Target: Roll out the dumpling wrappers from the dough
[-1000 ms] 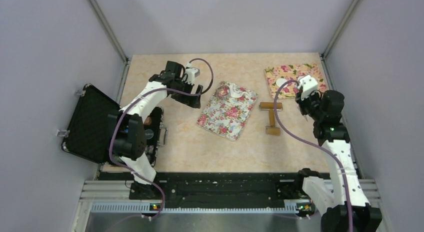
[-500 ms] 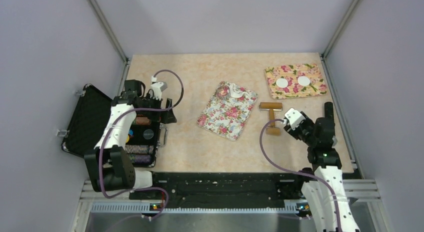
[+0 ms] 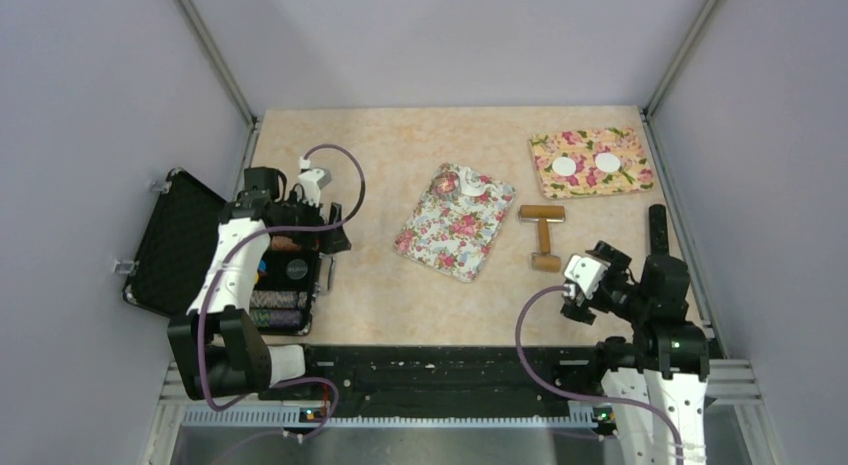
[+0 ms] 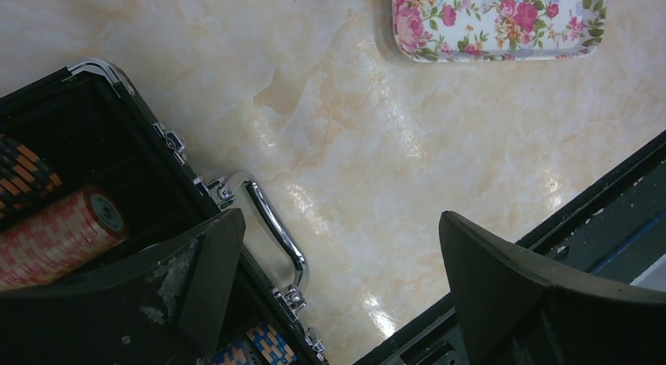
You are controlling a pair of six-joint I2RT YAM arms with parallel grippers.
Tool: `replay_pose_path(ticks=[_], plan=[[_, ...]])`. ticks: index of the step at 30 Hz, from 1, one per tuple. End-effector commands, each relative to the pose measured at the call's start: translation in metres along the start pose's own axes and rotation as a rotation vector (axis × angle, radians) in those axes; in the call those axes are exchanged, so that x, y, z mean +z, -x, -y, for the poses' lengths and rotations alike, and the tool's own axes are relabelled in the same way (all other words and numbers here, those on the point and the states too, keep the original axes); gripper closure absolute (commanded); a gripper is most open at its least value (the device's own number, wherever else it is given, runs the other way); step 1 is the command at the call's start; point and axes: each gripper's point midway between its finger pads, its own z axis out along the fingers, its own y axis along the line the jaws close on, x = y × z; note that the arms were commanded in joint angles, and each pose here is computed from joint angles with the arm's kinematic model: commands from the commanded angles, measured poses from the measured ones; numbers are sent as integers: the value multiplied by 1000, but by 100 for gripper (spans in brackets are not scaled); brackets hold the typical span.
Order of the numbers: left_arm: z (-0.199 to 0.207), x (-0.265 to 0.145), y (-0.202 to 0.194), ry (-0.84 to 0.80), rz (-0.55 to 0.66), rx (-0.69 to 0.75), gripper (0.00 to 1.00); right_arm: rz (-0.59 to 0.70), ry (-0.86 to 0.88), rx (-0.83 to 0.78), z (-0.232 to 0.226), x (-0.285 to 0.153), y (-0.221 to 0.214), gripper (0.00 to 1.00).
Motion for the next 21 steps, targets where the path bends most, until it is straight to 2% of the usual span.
replay_pose_path(ticks=[1,5,9,11,13,16,19,21], plan=[[-2,-14,17,31,50,85,1,166,96,-2,-17,-20,50,1],[-4,-20,20,53,33,92,1,279,139,51,-19,-32,83,1],[0,-25,28,50,66,88,1,395,129,112,-2,-46,123,1],[2,-28,31,54,80,76,1,433,-21,246,38,-51,142,1],[3,-35,36,85,113,73,1,448,-261,422,91,-64,148,1],[-1,-46,41,165,197,78,1,418,-601,684,152,-84,128,1],[-14,-59,45,304,295,69,1,427,-754,810,171,-95,113,1],[-15,-69,49,347,366,82,1,459,-792,836,171,-96,107,1]])
